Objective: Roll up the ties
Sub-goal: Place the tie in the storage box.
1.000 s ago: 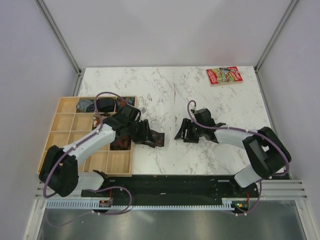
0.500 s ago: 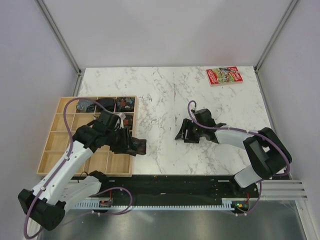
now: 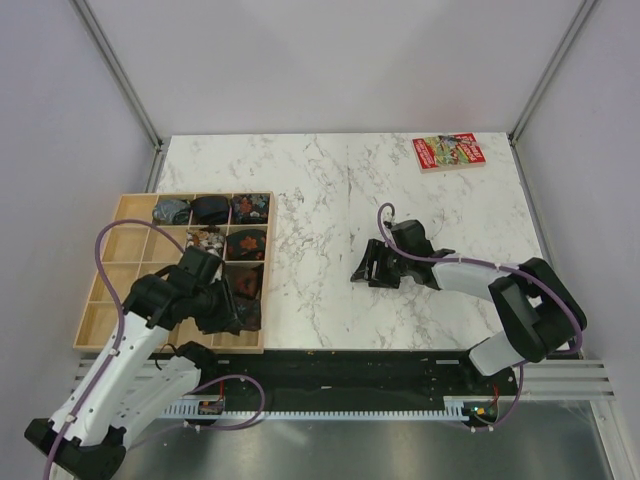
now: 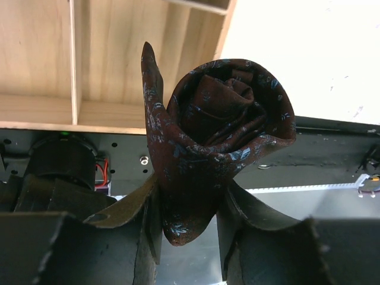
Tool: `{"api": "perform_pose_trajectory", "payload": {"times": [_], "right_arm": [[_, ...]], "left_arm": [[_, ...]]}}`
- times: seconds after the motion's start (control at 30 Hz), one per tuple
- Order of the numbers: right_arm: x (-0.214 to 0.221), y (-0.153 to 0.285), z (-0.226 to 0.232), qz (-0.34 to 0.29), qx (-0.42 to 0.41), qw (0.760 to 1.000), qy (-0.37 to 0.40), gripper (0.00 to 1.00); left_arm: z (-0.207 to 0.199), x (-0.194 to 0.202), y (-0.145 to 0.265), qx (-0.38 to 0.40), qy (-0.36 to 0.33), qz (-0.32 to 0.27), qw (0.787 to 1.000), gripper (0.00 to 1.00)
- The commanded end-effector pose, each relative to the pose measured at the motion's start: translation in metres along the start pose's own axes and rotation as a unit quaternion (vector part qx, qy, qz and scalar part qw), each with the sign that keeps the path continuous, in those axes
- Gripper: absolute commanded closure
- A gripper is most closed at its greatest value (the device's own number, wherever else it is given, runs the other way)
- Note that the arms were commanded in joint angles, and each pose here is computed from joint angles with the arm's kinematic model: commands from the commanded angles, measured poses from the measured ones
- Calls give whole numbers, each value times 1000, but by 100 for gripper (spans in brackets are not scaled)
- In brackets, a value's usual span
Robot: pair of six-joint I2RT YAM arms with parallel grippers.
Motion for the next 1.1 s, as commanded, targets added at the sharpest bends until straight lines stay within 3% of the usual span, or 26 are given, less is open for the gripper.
{"api": "perform_pose_trajectory", "payload": {"times": [0.0,0.43,0.7,0.93,1.03,1.07], "right_arm": [[10,3,-5,12,5,1000,-4,32],[13,-1,-7,10,-7,1000,0,32],[15,-5,-9,15,-9,1000,0,32],[17,-7,-10,19,-7,1000,4,32],[17,-8,-11,20,-8,1000,2,32],[18,-8,-11,21,-8,1000,2,32]], "left_arm": [[10,7,-14,-24,41,8,999,98],[10,-6,-51,-16,68,11,997,98],[16,-24,-52,-1,129,2,992,98],[14,-25,-54,16,136,10,991,98],[12,-25,-55,19,132,19,991,91],[11,-24,-54,22,132,22,991,76]]}}
Point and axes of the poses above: each gripper's point midway between its finger pads, its own y axis back along the fingers, its own z axis along the line the jaws close on, x = y × z, the point moved 5 cm from there along y, back along the fingers, and after that the axes turned 9 degrees about y, right-handed, at the moved point
